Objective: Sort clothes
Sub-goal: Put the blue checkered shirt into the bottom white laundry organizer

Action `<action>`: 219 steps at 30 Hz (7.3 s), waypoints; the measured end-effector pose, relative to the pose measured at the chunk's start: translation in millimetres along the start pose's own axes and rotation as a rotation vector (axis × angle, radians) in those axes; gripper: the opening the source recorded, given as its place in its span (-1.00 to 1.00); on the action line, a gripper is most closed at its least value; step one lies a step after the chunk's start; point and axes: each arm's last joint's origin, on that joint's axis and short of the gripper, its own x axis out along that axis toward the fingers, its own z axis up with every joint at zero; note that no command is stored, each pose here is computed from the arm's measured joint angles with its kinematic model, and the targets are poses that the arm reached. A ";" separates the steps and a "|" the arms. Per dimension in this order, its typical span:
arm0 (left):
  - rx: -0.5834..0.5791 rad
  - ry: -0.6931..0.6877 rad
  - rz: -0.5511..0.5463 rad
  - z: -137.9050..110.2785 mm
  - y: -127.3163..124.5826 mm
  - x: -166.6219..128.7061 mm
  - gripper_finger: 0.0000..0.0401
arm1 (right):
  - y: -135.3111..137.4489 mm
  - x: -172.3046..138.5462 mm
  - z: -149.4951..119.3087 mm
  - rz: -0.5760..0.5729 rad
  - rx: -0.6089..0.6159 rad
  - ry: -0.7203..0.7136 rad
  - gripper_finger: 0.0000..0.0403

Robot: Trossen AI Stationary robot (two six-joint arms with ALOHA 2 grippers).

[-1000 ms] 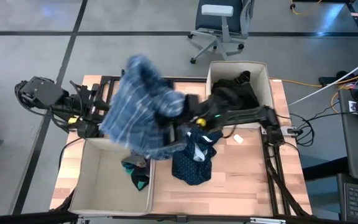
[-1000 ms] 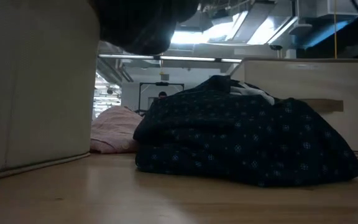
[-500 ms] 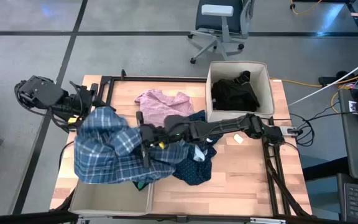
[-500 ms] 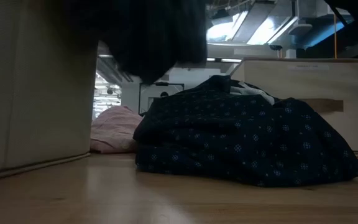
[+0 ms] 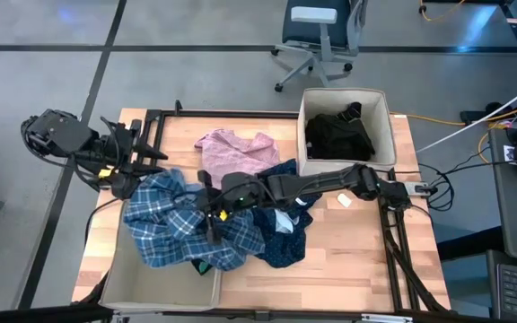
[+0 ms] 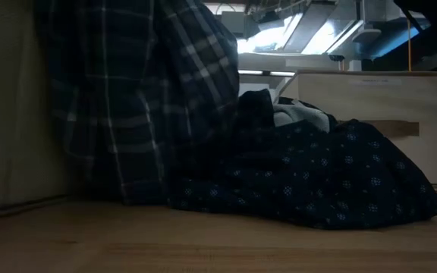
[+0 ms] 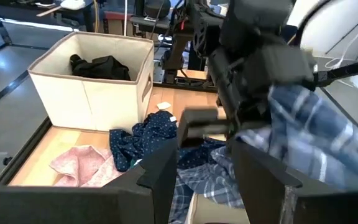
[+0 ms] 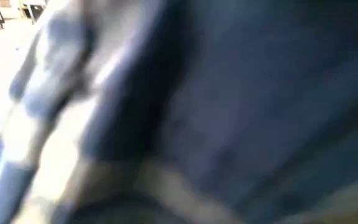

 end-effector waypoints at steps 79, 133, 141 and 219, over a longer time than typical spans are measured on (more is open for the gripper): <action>0.022 0.318 0.032 -168.8 -80.6 195.1 -0.73 | 147.2 -131.8 -235.5 -0.800 -0.113 0.801 -0.02; -0.293 0.691 -0.086 -58.3 -89.2 10.7 -1.00 | 137.8 -129.7 -236.0 -0.809 -0.083 0.825 -0.02; -0.284 0.775 0.008 -141.8 -124.8 42.9 -1.00 | 137.8 -129.6 -236.0 -0.809 -0.082 0.824 -0.02; 0.025 0.705 -0.029 -59.2 -39.0 267.0 -0.09 | 134.0 -128.2 -236.1 -0.796 -0.085 0.846 -0.02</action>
